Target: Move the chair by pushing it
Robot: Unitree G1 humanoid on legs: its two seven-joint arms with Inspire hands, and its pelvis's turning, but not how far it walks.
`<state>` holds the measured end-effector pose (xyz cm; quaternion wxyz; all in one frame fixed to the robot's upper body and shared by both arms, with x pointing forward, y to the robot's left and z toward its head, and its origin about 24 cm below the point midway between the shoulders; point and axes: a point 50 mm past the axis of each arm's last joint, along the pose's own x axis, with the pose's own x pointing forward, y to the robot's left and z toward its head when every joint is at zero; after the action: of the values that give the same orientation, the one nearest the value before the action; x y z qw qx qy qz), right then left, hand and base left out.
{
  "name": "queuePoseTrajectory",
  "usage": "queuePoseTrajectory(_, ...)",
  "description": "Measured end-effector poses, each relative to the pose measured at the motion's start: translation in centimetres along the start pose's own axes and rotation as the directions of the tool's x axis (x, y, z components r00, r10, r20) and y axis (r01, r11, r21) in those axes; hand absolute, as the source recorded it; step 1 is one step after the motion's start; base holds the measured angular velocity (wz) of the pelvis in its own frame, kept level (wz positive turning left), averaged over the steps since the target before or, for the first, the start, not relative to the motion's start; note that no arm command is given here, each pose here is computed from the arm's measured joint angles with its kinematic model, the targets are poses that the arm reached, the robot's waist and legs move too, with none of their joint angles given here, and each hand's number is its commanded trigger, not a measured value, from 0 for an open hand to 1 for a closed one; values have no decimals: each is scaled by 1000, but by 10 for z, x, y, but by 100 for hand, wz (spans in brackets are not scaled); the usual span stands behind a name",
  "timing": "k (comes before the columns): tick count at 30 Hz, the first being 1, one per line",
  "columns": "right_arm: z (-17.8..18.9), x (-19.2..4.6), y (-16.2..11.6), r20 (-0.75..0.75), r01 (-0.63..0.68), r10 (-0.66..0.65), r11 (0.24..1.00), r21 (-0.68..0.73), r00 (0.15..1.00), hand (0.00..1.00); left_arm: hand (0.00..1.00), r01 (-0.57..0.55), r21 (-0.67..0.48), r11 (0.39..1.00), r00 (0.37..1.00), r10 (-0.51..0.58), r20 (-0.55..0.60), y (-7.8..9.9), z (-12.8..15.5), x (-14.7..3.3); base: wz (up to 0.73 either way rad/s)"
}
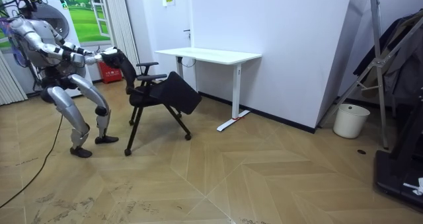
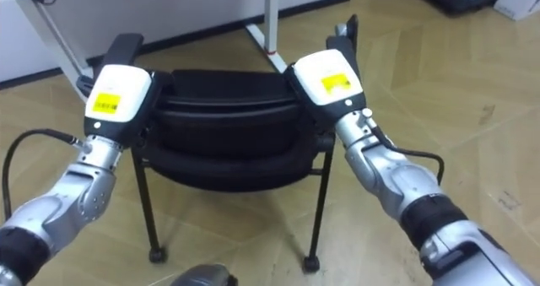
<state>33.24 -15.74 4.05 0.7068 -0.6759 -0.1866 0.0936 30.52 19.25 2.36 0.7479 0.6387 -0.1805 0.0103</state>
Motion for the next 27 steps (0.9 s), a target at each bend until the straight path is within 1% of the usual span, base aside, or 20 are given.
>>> queuePoseTrajectory(1,-1,0,-1,-8,13,-13,1000,-2,1000,100,100,-15,10,1000,1000,14,11,4,1,7,31)
queuePoseTrajectory(4,-1,5,-3,-41,40,-40,999,9,998,100,100,-42,38,998,999,42,21,9,0,17,29)
queuePoseTrajectory(5,1,7,-5,-36,44,-44,999,8,998,100,100,-51,41,998,999,51,14,10,-2,17,-7)
queuePoseTrajectory(7,8,20,-12,-10,65,-65,998,-7,998,100,100,-79,54,995,997,80,-16,16,-11,19,0)
queuePoseTrajectory(10,15,30,-19,5,85,-85,996,-9,996,100,100,-101,62,993,994,103,-36,21,-15,21,29)
queuePoseTrajectory(13,17,34,-21,14,83,-83,996,-17,996,100,100,-118,66,991,992,121,-43,23,-15,22,13)
queuePoseTrajectory(27,26,34,-15,9,74,-74,997,-5,997,100,100,-160,134,978,984,168,-55,22,-17,13,20)
